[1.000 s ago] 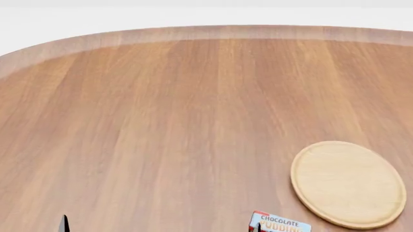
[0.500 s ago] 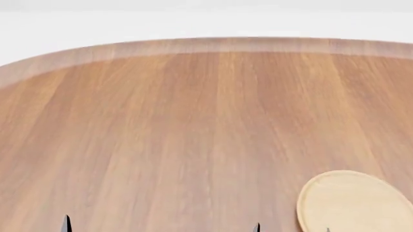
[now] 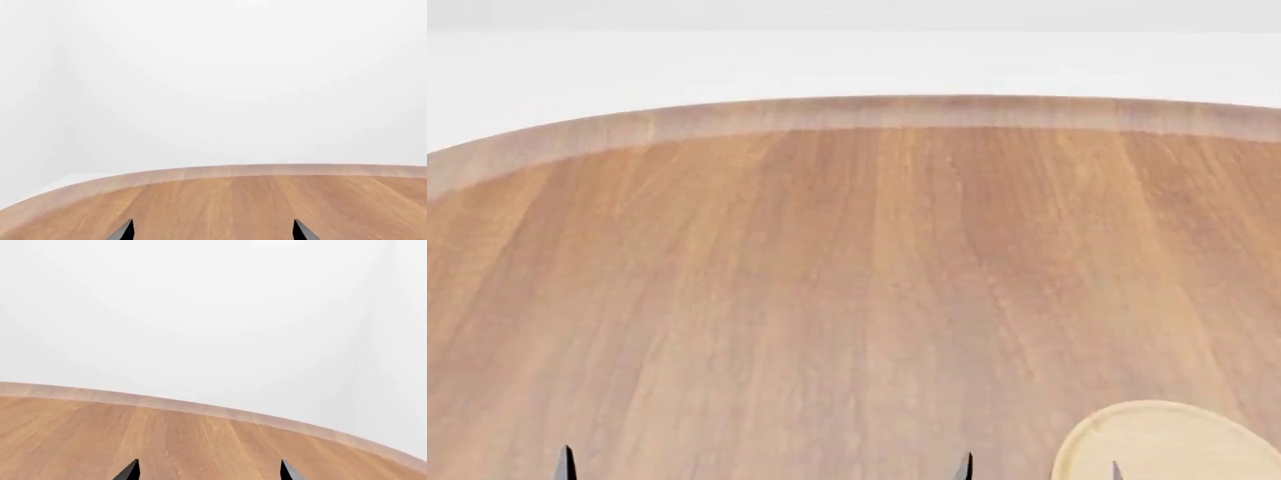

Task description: Put the chocolate pudding to the left of the plate.

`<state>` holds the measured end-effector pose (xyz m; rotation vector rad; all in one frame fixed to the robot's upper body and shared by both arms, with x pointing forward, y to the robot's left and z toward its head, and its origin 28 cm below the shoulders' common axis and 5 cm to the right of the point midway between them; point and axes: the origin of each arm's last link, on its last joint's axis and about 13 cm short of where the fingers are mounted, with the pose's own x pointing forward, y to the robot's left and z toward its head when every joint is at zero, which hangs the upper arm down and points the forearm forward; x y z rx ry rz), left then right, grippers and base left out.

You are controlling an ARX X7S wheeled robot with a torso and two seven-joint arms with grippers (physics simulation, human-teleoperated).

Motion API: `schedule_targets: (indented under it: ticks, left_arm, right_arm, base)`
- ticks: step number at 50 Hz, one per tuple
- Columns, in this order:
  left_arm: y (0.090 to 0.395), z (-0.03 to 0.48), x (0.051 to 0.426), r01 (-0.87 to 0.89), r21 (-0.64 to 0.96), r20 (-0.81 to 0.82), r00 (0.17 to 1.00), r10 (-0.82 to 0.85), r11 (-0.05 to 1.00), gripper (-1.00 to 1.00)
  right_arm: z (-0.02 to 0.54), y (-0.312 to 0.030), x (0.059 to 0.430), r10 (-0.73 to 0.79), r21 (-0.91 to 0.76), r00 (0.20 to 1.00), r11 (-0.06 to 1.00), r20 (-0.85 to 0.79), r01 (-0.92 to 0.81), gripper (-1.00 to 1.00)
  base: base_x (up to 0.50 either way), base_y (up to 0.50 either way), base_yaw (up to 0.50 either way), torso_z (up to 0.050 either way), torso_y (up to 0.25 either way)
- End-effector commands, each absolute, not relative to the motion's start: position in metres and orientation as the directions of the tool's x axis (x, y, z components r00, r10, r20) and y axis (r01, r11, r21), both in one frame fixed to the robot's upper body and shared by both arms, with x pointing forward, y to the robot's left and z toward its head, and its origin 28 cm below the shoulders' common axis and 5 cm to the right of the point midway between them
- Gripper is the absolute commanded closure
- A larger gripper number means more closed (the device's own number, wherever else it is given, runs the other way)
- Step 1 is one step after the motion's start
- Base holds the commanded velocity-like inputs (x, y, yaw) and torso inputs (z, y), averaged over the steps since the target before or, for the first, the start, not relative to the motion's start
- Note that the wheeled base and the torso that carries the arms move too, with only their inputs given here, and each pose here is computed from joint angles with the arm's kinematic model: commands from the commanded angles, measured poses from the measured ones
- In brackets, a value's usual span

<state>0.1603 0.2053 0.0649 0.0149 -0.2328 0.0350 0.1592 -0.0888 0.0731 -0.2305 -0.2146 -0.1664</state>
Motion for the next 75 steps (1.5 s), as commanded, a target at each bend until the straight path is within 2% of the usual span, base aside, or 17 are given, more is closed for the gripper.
schedule_targets:
  ticks: [1, 3, 4, 6, 7, 10, 13, 17, 18, 20, 28, 36, 42, 75]
  left_arm:
    - [0.205, 0.064, 0.161, -0.029, 0.008, 0.216, 0.976, 0.026, 1.000, -1.00]
    - [0.205, 0.065, 0.161, -0.029, 0.007, 0.215, 0.976, 0.027, 1.000, -1.00]
    - [0.205, 0.065, 0.161, -0.030, 0.011, 0.214, 0.976, 0.027, 0.999, -1.00]
    - [0.206, 0.065, 0.163, -0.030, 0.005, 0.210, 0.977, 0.029, 1.000, -1.00]
    - [0.206, 0.065, 0.163, -0.029, 0.005, 0.207, 0.978, 0.027, 1.000, -1.00]
    - [0.206, 0.069, 0.161, -0.032, 0.003, 0.212, 0.977, 0.031, 0.999, -1.00]
    - [0.206, 0.069, 0.162, -0.034, 0.002, 0.211, 0.977, 0.033, 0.999, -1.00]
    - [0.204, 0.067, 0.162, -0.026, 0.007, 0.205, 0.979, 0.024, 1.000, -1.00]
    - [0.204, 0.068, 0.162, -0.025, 0.009, 0.205, 0.978, 0.023, 1.000, -1.00]
    - [0.205, 0.068, 0.163, -0.026, 0.007, 0.205, 0.978, 0.024, 1.000, -1.00]
    - [0.203, 0.067, 0.163, -0.020, 0.011, 0.201, 0.979, 0.018, 1.000, -1.00]
    - [0.203, 0.066, 0.163, -0.019, 0.013, 0.200, 0.980, 0.017, 1.000, -1.00]
    - [0.203, 0.065, 0.163, -0.019, 0.015, 0.197, 0.980, 0.016, 1.000, -1.00]
    - [0.201, 0.061, 0.164, -0.016, 0.023, 0.193, 0.981, 0.011, 1.000, -1.00]
  right_arm:
    - [0.108, -0.118, 0.167, -0.089, -0.177, 0.972, 0.976, 0.217, 0.129, -1.00]
    - [0.125, -0.128, 0.167, -0.126, -0.235, 0.954, 0.953, 0.273, 0.193, -1.00]
    - [0.138, -0.133, 0.166, -0.063, -0.261, 0.960, 0.956, 0.272, 0.136, -1.00]
    - [0.154, -0.141, 0.166, -0.050, -0.297, 0.959, 0.945, 0.279, 0.136, -1.00]
    - [0.168, -0.149, 0.165, 0.006, -0.330, 0.965, 0.940, 0.264, 0.084, -1.00]
    - [0.189, -0.158, 0.164, 0.044, -0.420, 0.979, 0.907, 0.200, 0.045, -1.00]
    - [0.197, -0.160, 0.161, 0.095, -0.442, 0.988, 0.896, 0.119, -0.033, -1.00]
    - [0.202, -0.159, 0.150, 0.212, -0.369, 0.975, 0.903, -0.064, -0.220, -1.00]
    - [0.196, -0.160, 0.149, 0.195, -0.377, 0.973, 0.898, -0.127, -0.229, -1.00]
    - [0.185, -0.162, 0.149, 0.245, -0.320, 0.942, 0.895, -0.228, -0.311, -1.00]
    - [0.147, -0.171, 0.145, 0.329, -0.170, 0.841, 0.885, -0.430, -0.433, -1.00]
    - [0.134, -0.170, 0.140, 0.412, -0.122, 0.758, 0.836, -0.505, -0.535, -1.00]
    - [0.124, -0.169, 0.141, 0.415, -0.122, 0.736, 0.824, -0.535, -0.553, -1.00]
    - [0.093, -0.184, 0.144, 0.398, -0.108, 0.711, 0.827, -0.580, -0.552, -1.00]
  base:
    - [0.00, 0.00, 0.00, 0.000, 0.000]
    - [0.00, 0.00, 0.00, 0.000, 0.000]
    - [0.00, 0.00, 0.00, 0.000, 0.000]
    - [0.00, 0.00, 0.00, 0.000, 0.000]
    - [0.00, 0.00, 0.00, 0.000, 0.000]
    - [0.00, 0.00, 0.00, 0.000, 0.000]
    - [0.00, 0.00, 0.00, 0.000, 0.000]
    - [0.00, 0.00, 0.00, 0.000, 0.000]
    - [0.00, 0.00, 0.00, 0.000, 0.000]
    - [0.00, 0.00, 0.00, 0.000, 0.000]
    - [0.00, 0.00, 0.00, 0.000, 0.000]
    - [0.00, 0.00, 0.00, 0.000, 0.000]
    - [0.00, 0.00, 0.00, 0.000, 0.000]
    - [0.00, 0.00, 0.00, 0.000, 0.000]
